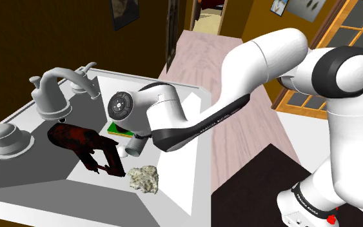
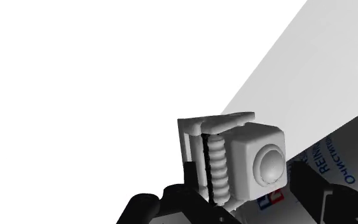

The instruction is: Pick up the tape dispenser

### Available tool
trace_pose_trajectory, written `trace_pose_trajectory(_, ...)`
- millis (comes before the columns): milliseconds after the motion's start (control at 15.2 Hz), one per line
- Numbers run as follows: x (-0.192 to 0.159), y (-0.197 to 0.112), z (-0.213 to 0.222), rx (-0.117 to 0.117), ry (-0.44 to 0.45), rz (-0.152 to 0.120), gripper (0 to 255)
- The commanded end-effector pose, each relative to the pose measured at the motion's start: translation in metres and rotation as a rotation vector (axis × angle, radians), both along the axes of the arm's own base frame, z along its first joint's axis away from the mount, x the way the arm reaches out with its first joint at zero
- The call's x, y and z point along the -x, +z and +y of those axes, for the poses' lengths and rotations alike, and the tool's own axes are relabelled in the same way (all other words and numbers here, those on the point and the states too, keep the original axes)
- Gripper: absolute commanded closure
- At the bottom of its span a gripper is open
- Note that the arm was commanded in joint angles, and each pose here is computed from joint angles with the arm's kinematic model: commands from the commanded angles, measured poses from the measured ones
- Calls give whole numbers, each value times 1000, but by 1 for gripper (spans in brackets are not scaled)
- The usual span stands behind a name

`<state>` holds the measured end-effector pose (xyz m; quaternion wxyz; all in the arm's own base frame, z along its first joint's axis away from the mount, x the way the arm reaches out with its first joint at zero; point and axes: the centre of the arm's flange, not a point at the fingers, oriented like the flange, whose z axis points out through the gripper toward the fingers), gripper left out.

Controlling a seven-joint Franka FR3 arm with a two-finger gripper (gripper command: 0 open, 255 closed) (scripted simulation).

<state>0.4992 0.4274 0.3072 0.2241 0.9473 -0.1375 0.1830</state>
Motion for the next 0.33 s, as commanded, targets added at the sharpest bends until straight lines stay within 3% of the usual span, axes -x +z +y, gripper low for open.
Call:
trace_pose_trajectory(0,0,11,1,0,0,0,255)
trace_pose_trajectory(264,0,22,1,0,0,0,255)
